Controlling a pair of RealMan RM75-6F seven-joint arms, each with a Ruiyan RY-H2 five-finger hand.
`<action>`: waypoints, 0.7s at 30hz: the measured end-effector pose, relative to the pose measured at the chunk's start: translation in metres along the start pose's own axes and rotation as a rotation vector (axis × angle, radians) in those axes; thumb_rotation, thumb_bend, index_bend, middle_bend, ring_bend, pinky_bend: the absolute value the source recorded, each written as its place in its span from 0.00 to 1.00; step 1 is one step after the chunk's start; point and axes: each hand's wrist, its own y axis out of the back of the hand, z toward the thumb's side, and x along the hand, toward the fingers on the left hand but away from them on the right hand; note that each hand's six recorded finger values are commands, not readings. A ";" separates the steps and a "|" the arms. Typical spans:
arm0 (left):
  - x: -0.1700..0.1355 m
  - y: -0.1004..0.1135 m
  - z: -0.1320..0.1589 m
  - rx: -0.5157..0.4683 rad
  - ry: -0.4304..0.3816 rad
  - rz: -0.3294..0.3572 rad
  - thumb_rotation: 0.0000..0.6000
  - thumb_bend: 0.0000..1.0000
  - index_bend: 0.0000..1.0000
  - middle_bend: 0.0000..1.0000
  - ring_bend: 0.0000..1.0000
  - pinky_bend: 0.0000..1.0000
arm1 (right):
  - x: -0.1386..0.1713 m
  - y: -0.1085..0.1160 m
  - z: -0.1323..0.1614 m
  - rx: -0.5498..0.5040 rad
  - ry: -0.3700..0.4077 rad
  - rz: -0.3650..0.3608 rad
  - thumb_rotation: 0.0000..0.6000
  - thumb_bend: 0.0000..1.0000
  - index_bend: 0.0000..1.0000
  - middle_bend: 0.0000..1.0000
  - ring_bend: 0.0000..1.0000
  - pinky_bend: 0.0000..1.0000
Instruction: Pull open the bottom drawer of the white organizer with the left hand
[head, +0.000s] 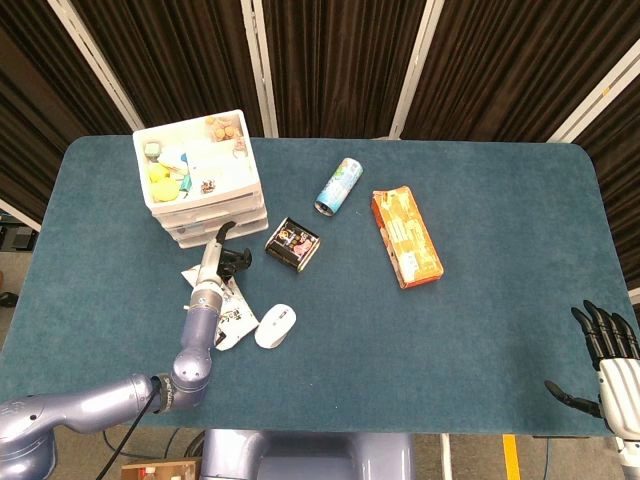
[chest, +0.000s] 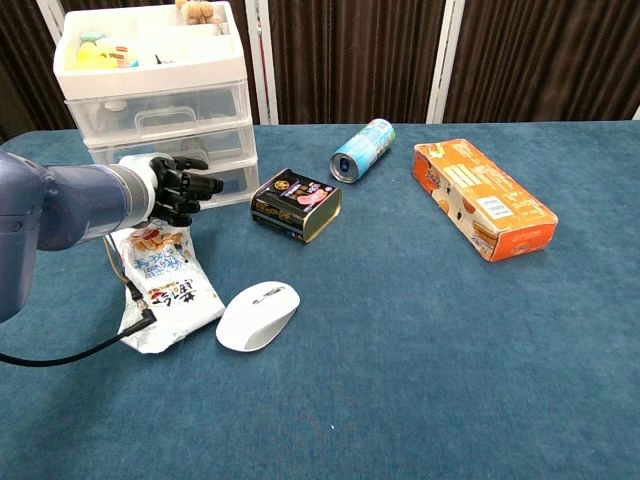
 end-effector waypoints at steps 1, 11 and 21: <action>-0.001 0.000 -0.001 0.002 0.001 -0.001 1.00 0.55 0.18 0.99 0.94 0.93 | 0.000 0.000 0.000 0.000 0.000 0.000 1.00 0.09 0.00 0.00 0.00 0.00; -0.011 -0.002 -0.006 0.015 -0.010 -0.036 1.00 0.55 0.19 0.99 0.94 0.93 | 0.000 0.000 0.000 0.003 0.001 -0.001 1.00 0.09 0.00 0.00 0.00 0.00; -0.035 0.002 -0.023 0.079 -0.049 -0.083 1.00 0.55 0.20 0.98 0.93 0.93 | 0.001 0.000 0.001 0.004 0.002 -0.001 1.00 0.09 0.00 0.00 0.00 0.00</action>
